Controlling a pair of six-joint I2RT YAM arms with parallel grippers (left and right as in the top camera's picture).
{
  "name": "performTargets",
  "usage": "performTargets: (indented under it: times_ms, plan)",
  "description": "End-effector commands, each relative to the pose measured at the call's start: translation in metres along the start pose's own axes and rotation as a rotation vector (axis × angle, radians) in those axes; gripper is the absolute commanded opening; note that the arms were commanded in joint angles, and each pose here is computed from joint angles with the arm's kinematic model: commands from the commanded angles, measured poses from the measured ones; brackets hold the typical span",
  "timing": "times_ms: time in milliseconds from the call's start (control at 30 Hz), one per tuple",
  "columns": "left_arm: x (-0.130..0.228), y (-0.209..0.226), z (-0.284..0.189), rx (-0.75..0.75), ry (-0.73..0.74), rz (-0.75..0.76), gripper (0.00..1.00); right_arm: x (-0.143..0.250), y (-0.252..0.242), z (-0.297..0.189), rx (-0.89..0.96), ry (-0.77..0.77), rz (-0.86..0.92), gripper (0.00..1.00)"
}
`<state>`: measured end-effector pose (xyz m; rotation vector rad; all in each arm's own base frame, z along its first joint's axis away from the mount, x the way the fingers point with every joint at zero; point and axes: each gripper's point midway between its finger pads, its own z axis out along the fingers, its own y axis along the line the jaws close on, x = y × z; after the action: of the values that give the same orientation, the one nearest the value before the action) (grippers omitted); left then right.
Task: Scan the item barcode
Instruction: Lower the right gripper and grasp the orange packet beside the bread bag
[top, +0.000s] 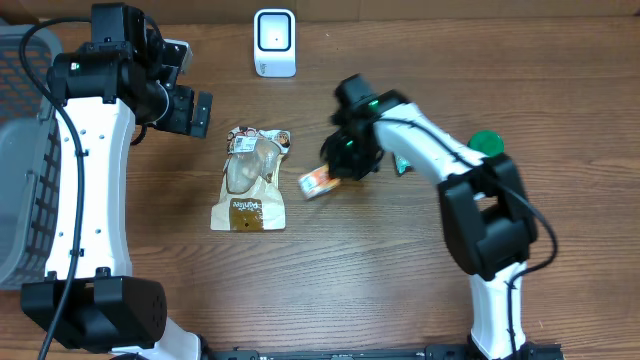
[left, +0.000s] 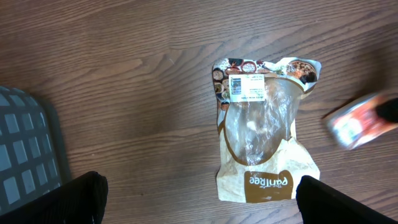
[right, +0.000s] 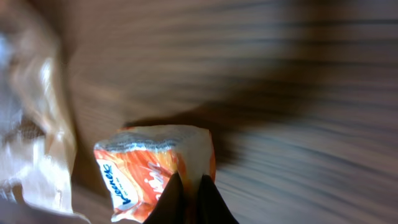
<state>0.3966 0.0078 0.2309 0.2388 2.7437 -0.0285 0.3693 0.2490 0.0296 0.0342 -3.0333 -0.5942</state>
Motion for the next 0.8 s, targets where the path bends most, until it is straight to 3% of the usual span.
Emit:
performTargets:
  times_ms: [0, 67, 133, 167, 267, 400, 533, 733, 767]
  plan:
    - [-0.002, 0.0, -0.002, 0.005, -0.009, 0.01, 0.99, -0.018, -0.014, -0.037, 0.055, -0.119, 0.293, 0.04]
    - [-0.002, 0.0, -0.002, 0.005, -0.009, 0.01, 0.99, -0.013, -0.018, -0.031, 0.057, -0.103, 0.315, 0.04]
    - [-0.002, 0.0, -0.002, 0.005, -0.009, 0.01, 1.0, -0.002, -0.019, -0.025, 0.071, -0.069, 0.312, 0.3]
    - [-0.002, 0.0, -0.002, 0.005, -0.009, 0.01, 1.0, 0.003, -0.019, -0.023, 0.078, -0.052, 0.289, 0.38]
    - [-0.002, 0.0, -0.002, 0.005, -0.009, 0.01, 1.0, 0.015, -0.017, -0.02, 0.097, -0.008, 0.18, 0.49]
    - [-0.002, 0.0, -0.002, 0.005, -0.009, 0.01, 0.99, 0.008, -0.016, -0.032, 0.092, -0.015, 0.019, 0.5]
    - [-0.002, 0.0, -0.002, 0.005, -0.009, 0.01, 0.99, -0.027, -0.013, -0.064, 0.077, -0.111, -0.23, 0.5]
    - [-0.002, 0.0, -0.002, 0.005, -0.009, 0.01, 0.99, -0.058, -0.015, -0.067, 0.11, -0.22, -0.39, 0.49]
    - [-0.002, 0.0, -0.002, 0.005, -0.009, 0.01, 1.0, -0.061, -0.014, -0.064, 0.109, -0.228, -0.396, 0.44]
